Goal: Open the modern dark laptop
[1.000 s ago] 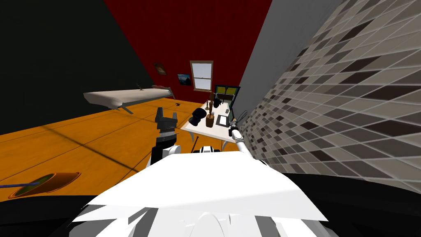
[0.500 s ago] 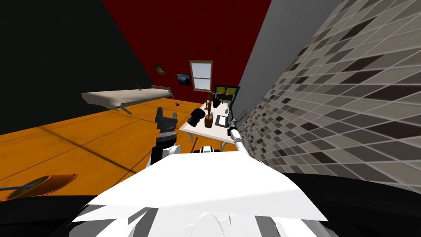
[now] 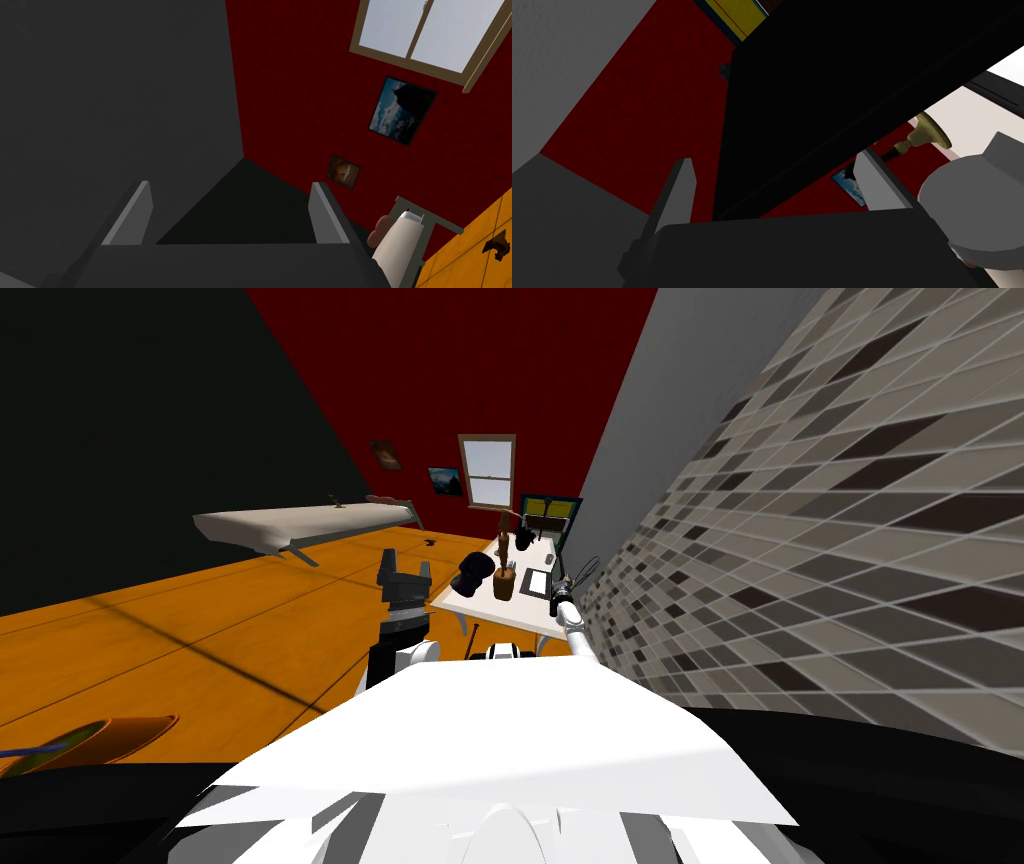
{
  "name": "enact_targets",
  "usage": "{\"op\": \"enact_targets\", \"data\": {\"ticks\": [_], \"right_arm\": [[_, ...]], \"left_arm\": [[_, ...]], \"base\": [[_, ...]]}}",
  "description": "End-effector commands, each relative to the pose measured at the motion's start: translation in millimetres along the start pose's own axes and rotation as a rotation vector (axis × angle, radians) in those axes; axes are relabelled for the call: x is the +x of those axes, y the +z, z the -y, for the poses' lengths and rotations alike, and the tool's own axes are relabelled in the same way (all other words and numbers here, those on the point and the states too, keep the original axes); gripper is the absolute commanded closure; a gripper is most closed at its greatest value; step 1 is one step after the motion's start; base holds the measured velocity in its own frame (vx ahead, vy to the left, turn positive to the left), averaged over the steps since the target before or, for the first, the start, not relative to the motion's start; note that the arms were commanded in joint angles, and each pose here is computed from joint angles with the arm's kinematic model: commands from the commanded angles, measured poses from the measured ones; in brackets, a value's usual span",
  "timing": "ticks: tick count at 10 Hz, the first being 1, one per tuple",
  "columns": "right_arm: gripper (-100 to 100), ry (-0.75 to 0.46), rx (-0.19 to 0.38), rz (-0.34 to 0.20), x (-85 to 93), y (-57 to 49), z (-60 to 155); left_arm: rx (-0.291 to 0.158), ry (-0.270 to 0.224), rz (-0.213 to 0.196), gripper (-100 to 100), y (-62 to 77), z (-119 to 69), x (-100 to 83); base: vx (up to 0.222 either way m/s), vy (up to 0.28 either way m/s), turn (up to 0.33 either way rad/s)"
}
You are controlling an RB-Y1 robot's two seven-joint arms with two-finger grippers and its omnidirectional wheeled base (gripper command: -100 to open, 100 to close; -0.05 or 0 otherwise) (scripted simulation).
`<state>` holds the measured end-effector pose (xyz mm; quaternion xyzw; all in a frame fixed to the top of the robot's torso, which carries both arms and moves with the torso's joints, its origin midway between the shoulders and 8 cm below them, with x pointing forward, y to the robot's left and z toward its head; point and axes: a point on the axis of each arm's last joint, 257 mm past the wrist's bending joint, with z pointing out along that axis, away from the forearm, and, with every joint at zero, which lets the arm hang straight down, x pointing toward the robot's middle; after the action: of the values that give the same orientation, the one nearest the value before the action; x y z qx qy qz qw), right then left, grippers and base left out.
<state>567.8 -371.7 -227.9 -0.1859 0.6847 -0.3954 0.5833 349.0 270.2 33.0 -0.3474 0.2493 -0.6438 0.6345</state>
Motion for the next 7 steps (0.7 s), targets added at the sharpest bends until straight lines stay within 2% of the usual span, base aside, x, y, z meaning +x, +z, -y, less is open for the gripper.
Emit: {"op": "enact_targets", "data": {"ticks": [1,7], "right_arm": [[100,-0.003,0.000,0.000,5.0,0.4,2.6],[100,-0.002,0.001,-0.002,24.8,3.8,15.5]], "left_arm": [[0.000,0.000,0.000,0,0.0,0.0,0.0],[0.000,0.000,0.000,0,0.0,0.0,0.0]], "base": [[-0.011,0.024,0.007],[-0.025,0.054,0.000]]}}
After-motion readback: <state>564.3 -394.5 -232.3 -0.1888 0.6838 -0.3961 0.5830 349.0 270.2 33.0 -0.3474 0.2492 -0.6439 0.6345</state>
